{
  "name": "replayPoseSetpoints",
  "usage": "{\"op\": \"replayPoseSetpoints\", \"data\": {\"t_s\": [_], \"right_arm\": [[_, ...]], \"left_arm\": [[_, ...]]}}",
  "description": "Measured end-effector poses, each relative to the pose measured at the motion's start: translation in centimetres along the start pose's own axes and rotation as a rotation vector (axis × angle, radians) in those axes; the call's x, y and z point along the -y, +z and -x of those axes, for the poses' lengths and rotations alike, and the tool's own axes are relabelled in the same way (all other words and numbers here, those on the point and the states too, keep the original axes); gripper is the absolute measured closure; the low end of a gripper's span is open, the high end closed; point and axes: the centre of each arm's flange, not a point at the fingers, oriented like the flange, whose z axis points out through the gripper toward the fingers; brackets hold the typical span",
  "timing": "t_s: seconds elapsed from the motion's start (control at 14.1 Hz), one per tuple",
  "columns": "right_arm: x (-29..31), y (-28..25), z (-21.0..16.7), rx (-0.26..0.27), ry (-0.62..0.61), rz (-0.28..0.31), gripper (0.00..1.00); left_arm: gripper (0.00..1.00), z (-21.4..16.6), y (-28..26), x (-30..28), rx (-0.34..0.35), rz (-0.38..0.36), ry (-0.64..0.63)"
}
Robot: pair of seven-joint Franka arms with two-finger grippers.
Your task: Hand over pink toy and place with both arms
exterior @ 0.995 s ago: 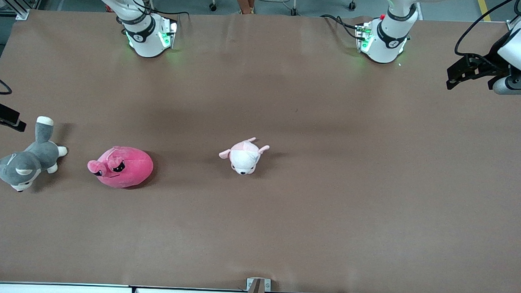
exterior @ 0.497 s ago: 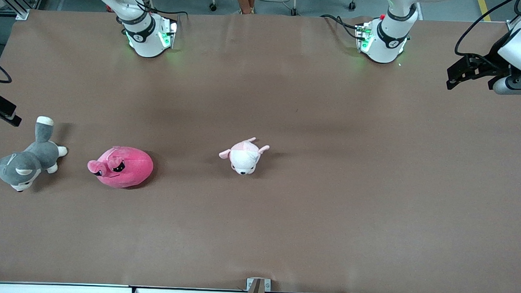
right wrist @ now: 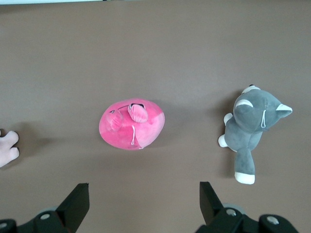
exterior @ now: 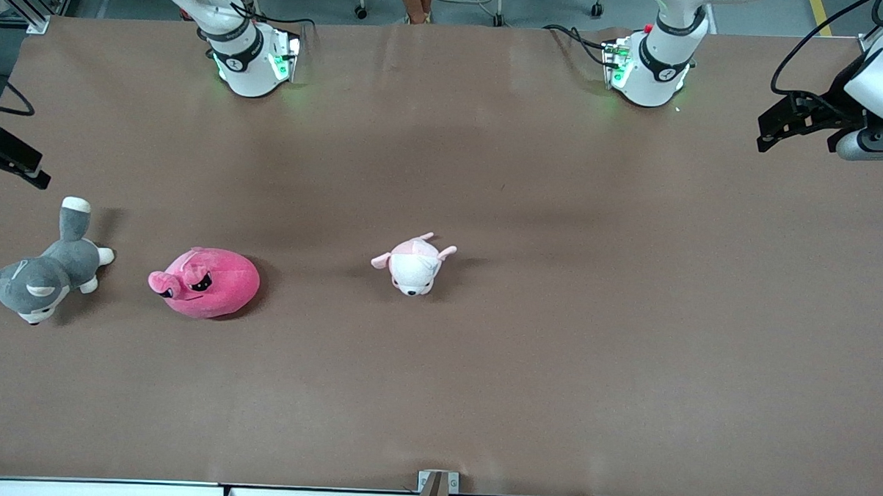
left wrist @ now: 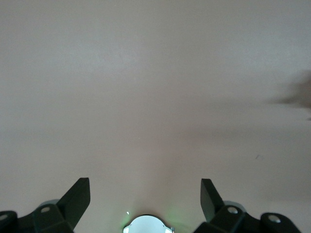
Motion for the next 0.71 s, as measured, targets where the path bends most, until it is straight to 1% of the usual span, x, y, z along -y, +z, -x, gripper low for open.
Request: {"op": "replayPoseSetpoints", "data": {"t_s": [0.21, 0.43, 0.71], "right_arm": [[-0.01, 0.13, 0.45, 0.0, -0.001, 0.005, 0.0], [-0.02, -0.09, 0.42, -0.013, 0.003, 0.007, 0.0], [-0.25, 0.05, 0.45, -0.011, 0.009, 0.009, 0.0]], "left_arm": [[0.0, -0.01, -0.03, 0.0, -0.001, 0.0, 0.0], [0.0, 0.02, -0.43, 0.01, -0.01, 0.001, 0.001], [0.0, 0.05, -0.9, 0.03, -0.021, 0.002, 0.001]]}}
